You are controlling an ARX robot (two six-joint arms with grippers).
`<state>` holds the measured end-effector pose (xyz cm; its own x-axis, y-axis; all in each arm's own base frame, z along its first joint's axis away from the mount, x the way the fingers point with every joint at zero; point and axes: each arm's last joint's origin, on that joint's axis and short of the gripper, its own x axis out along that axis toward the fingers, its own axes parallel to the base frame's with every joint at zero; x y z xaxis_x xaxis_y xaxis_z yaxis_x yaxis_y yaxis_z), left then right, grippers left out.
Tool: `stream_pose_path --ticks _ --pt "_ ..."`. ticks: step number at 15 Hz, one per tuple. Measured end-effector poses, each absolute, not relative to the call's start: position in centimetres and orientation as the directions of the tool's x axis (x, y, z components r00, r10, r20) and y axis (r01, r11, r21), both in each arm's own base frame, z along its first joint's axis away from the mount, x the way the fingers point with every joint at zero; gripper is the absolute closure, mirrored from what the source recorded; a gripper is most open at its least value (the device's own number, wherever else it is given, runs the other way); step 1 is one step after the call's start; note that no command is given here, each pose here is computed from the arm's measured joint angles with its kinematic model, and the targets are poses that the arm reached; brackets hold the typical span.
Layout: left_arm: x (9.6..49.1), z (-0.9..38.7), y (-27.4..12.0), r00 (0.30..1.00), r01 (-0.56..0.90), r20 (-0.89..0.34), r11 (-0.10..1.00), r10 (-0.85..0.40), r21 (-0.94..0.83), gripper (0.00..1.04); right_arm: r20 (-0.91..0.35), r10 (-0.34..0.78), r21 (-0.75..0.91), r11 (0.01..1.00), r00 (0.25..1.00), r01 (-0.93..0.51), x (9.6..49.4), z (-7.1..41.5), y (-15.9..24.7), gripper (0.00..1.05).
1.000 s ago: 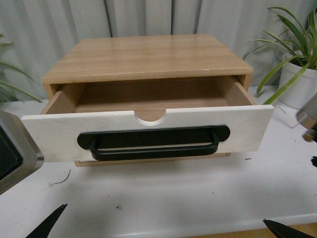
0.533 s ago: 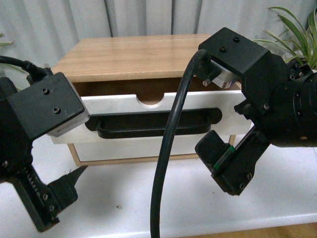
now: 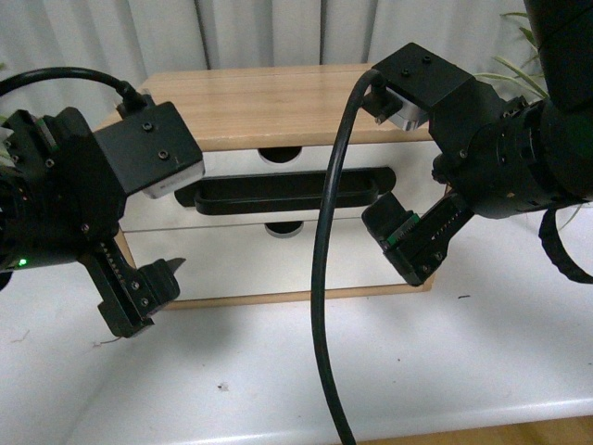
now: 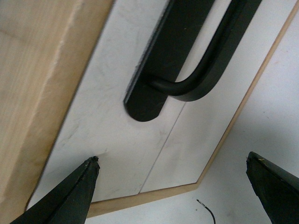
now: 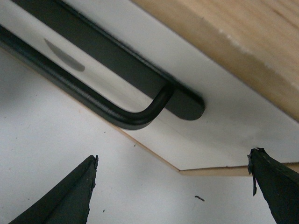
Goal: Close drawer sideways
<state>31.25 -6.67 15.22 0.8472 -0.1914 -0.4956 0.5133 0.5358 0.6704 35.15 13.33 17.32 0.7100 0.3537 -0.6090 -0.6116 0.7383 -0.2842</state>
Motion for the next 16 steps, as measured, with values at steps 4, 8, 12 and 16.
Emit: stream_pose_path --ticks 4,8,12,16 --pt "31.6 14.7 -7.2 0.831 0.541 -0.518 0.518 -0.205 0.663 0.07 -0.605 0.356 -0.269 0.751 0.712 -0.603 35.9 17.5 13.3 0.06" --pt "27.9 17.9 -6.3 0.897 0.434 -0.395 0.566 -0.199 0.701 0.07 -0.576 0.392 -0.261 0.743 0.717 -0.616 31.6 18.0 12.6 0.06" --pt "20.5 19.2 -4.9 0.938 0.332 -0.308 0.674 -0.16 0.66 0.07 -0.473 0.328 -0.258 0.836 0.818 -0.484 24.6 19.0 10.1 0.06" --pt "14.6 21.3 -3.4 0.977 0.173 -0.196 0.828 -0.078 0.533 0.07 -0.412 0.195 -0.234 0.921 0.89 -0.31 19.3 20.1 7.1 0.06"
